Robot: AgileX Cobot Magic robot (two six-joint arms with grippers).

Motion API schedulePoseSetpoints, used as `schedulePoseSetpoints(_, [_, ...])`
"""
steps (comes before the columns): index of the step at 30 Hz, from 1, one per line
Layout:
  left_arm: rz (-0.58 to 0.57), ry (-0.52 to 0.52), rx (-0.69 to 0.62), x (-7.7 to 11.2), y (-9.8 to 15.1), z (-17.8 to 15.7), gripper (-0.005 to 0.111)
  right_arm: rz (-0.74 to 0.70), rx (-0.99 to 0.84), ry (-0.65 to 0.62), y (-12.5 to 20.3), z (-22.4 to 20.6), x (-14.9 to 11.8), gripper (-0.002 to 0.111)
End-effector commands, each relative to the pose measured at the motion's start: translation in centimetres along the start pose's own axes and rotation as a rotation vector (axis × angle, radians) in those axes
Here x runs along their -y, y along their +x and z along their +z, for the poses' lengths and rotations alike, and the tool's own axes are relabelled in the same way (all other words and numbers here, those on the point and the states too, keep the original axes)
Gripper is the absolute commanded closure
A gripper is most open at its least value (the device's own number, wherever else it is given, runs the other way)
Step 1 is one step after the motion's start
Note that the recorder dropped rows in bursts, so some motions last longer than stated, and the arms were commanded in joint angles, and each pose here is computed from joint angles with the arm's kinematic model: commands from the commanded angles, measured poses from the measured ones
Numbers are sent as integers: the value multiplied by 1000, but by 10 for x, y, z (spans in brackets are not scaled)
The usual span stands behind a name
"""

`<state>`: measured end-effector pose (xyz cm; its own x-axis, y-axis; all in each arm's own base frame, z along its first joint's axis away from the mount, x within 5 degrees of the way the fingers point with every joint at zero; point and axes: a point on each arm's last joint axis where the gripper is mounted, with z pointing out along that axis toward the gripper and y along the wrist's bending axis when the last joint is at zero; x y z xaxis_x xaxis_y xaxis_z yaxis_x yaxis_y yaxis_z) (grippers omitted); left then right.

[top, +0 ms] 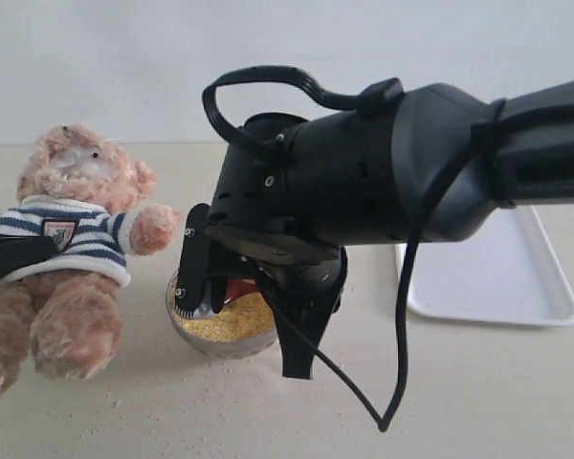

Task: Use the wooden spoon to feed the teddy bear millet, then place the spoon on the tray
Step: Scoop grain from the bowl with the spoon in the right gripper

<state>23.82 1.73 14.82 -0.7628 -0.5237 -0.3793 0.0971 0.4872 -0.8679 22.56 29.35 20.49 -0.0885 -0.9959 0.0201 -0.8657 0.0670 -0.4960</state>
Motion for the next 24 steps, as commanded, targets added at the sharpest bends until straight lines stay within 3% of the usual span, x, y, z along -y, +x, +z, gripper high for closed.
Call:
schedulePoseSetpoints(1, [-13, 32, 19, 3, -2, -1, 102, -3, 24, -19, -3, -2, -1, 108])
schedulePoseSetpoints(24, [-11, 32, 19, 3, -2, -1, 102, 192, -27, -21, 5, -9, 1, 108])
